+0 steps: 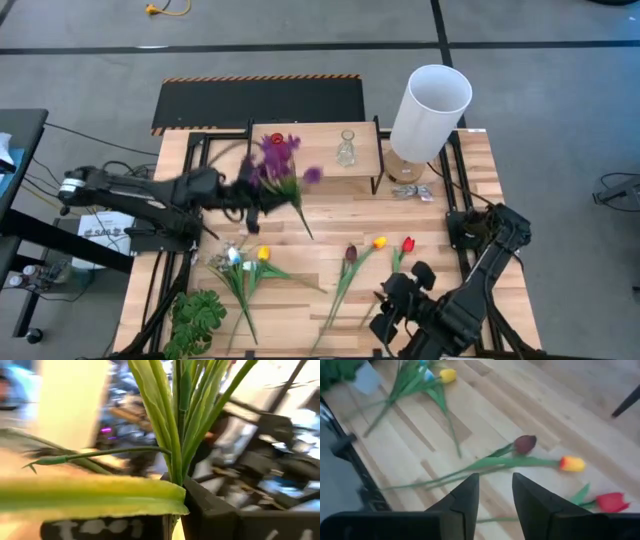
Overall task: Pick and place flowers into a vace then onto a shelf
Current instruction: Put the violet flowers into the red vase on the shelf
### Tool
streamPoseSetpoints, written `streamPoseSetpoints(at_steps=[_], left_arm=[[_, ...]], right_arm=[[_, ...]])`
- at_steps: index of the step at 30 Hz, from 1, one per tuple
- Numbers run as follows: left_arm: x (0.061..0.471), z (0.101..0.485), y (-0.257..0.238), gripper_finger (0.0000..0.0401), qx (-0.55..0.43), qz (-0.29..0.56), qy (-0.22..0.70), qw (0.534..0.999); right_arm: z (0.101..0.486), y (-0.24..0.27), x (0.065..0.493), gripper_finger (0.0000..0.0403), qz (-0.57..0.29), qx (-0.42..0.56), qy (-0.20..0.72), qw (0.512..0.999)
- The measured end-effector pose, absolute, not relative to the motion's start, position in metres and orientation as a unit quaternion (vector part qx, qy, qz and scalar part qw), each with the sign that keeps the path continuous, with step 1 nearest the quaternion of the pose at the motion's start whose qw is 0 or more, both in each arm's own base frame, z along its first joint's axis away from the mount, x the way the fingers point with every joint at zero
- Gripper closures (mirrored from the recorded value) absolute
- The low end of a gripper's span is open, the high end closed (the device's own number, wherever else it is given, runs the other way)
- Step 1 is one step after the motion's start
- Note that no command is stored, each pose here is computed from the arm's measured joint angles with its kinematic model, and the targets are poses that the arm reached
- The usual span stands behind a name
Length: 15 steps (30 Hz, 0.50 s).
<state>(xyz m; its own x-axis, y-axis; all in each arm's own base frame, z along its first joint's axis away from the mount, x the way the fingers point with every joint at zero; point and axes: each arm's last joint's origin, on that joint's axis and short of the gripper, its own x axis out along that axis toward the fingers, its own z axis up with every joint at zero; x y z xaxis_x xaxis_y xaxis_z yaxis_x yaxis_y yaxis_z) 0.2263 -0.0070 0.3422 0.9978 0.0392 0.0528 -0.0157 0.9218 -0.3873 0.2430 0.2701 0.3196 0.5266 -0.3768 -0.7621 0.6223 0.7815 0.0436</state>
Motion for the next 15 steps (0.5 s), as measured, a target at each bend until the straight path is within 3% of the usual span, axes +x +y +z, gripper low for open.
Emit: streamPoseSetpoints(at_steps=[8,15], left_arm=[[0.2,0.415,0.038,0.04,-0.117,0.153,-0.008,0.981],[0.18,0.437,0.066,0.0401,-0.098,0.263,0.001,0.96]], right_arm=[[0.302,0.27,0.241,0.0313,-0.268,0.082,0.442,0.852],[0.27,0.278,0.245,0.035,-0.222,0.068,0.464,0.855]])
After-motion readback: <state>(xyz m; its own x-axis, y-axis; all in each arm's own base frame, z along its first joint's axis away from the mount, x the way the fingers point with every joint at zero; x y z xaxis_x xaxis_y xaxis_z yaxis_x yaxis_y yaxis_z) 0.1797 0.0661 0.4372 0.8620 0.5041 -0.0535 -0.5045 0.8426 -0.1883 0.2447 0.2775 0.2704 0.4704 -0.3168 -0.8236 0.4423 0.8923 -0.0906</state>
